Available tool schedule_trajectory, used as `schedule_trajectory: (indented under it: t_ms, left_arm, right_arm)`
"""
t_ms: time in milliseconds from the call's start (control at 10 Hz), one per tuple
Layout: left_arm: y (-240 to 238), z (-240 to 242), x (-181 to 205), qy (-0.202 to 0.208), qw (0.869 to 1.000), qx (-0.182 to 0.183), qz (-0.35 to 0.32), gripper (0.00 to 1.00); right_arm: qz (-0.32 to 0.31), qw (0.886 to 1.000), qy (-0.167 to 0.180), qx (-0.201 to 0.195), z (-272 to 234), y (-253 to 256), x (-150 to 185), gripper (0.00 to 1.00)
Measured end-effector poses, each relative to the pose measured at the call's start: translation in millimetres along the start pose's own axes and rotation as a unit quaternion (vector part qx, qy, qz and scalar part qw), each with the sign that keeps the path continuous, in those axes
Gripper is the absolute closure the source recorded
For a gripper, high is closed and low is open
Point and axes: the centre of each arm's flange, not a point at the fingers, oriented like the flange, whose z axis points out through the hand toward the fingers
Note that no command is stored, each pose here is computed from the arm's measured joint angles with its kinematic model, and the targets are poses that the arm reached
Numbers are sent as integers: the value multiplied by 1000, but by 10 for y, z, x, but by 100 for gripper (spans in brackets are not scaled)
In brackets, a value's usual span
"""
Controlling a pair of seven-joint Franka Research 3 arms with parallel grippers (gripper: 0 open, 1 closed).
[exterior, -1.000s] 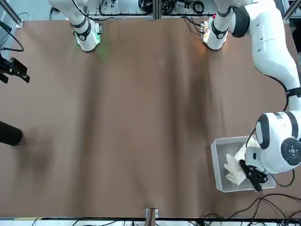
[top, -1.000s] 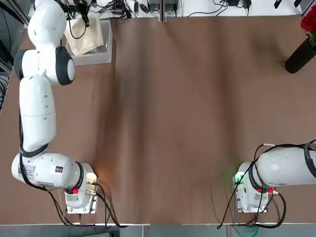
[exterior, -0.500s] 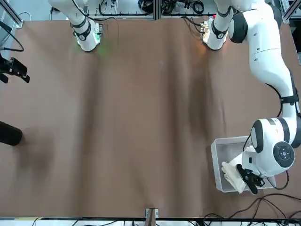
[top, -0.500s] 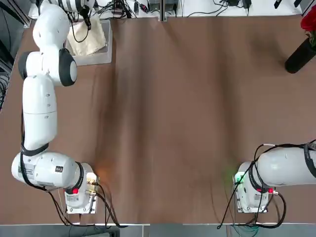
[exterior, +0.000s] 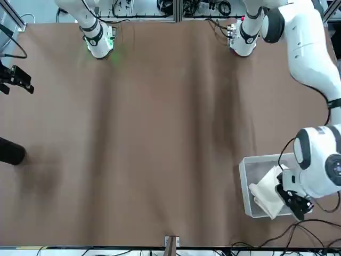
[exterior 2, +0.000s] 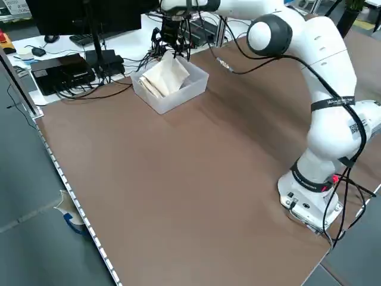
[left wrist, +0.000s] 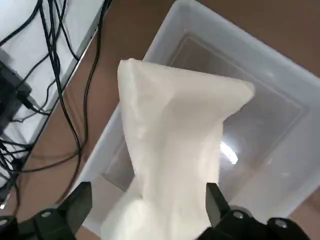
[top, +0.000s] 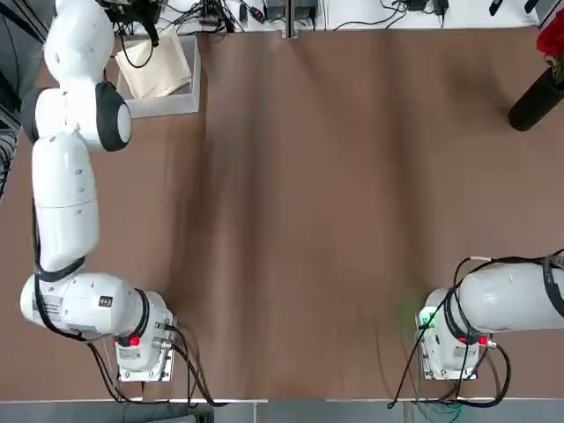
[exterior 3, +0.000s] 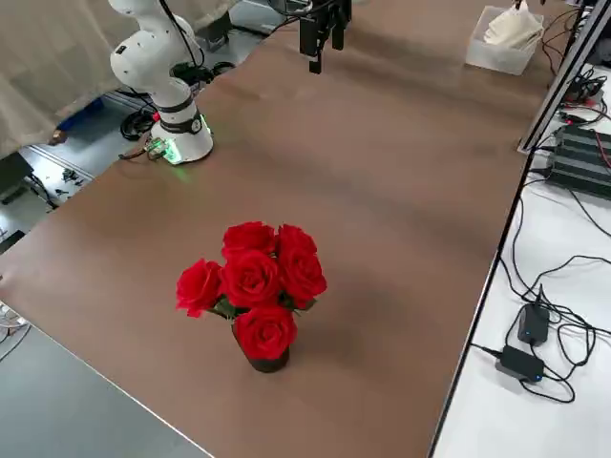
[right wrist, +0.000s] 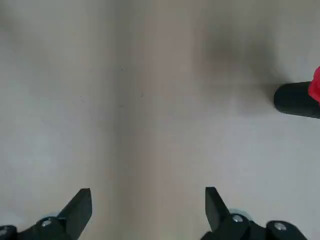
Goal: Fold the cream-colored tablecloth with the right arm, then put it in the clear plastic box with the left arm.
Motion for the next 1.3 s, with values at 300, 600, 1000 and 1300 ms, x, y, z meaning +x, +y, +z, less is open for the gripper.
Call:
schedule_trajectory:
  t_ms: [300,600,1000,1300]
  left_arm:
    - [191,-585,-72,14,991,-30,-129,0]
    - [460,-1400,-331,6,952,-56,-300,0]
    - [920,-2320,-874,-4,914,-76,-397,0]
    - [1452,-2715,-1181,-1,890,-81,-448,1]
  right_arm:
    - [0,1000,0,0,1,0,0,0]
    - [0,1000,0,0,2,-2,1,0]
    - [0,1000,0,0,2,-4,1,0]
    - [0,1000,0,0,2,-4,1,0]
